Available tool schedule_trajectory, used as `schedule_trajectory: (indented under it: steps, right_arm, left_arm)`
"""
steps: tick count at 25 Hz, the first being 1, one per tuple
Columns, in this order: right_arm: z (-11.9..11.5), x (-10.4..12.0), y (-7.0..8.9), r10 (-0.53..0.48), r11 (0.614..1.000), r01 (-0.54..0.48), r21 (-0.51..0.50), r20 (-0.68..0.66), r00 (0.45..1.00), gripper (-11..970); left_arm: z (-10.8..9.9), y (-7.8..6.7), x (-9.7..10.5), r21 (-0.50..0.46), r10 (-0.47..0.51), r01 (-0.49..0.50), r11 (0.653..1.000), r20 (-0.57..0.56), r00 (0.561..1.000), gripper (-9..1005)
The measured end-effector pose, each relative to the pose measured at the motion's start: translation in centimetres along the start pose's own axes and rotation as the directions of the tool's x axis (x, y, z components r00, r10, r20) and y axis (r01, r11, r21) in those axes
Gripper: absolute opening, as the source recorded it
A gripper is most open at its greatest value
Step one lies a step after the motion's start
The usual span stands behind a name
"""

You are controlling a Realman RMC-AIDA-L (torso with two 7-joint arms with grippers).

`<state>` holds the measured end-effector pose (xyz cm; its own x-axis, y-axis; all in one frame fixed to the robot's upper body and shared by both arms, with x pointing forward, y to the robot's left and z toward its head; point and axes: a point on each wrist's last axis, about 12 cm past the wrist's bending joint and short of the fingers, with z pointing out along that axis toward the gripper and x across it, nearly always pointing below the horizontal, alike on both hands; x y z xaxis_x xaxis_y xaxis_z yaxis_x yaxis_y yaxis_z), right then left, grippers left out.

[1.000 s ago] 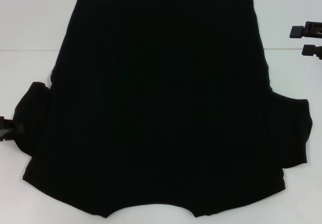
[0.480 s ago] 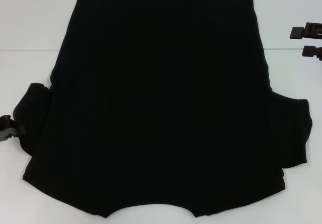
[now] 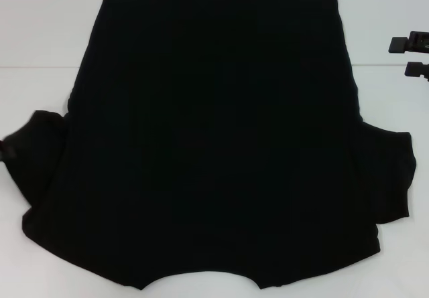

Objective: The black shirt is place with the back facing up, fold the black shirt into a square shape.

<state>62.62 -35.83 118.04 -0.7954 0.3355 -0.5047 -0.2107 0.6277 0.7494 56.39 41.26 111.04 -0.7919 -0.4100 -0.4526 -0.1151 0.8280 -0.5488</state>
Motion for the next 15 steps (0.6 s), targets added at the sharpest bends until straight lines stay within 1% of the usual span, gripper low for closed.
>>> schedule_trajectory:
  steps: [3, 10, 13, 15]
  right_arm:
    - [-0.1, 0.1, -0.1, 0.001, 1.000, -0.001, 0.002, 0.002, 1.000, 880]
    - [-0.3, 0.1, -0.2, 0.002, 1.000, -0.003, 0.005, 0.005, 1.000, 872]
    - [-0.3, 0.0, -0.2, 0.001, 1.000, -0.001, 0.007, 0.006, 1.000, 868]
    - [-0.3, 0.0, -0.2, 0.000, 1.000, 0.000, 0.009, 0.006, 1.000, 866]
  left_arm:
    - [-0.9, 0.1, -1.1, -0.023, 0.022, -0.022, 0.999, 0.017, 1.000, 38]
    - [-1.7, -0.1, -2.5, -0.077, 0.068, -0.067, 0.995, 0.012, 0.998, 50]
    - [-1.6, -0.9, -2.9, -0.075, 0.140, -0.140, 0.987, -0.004, 0.990, 55]
    - [-1.2, -2.1, -3.1, -0.047, 0.214, -0.215, 0.975, -0.027, 0.976, 59]
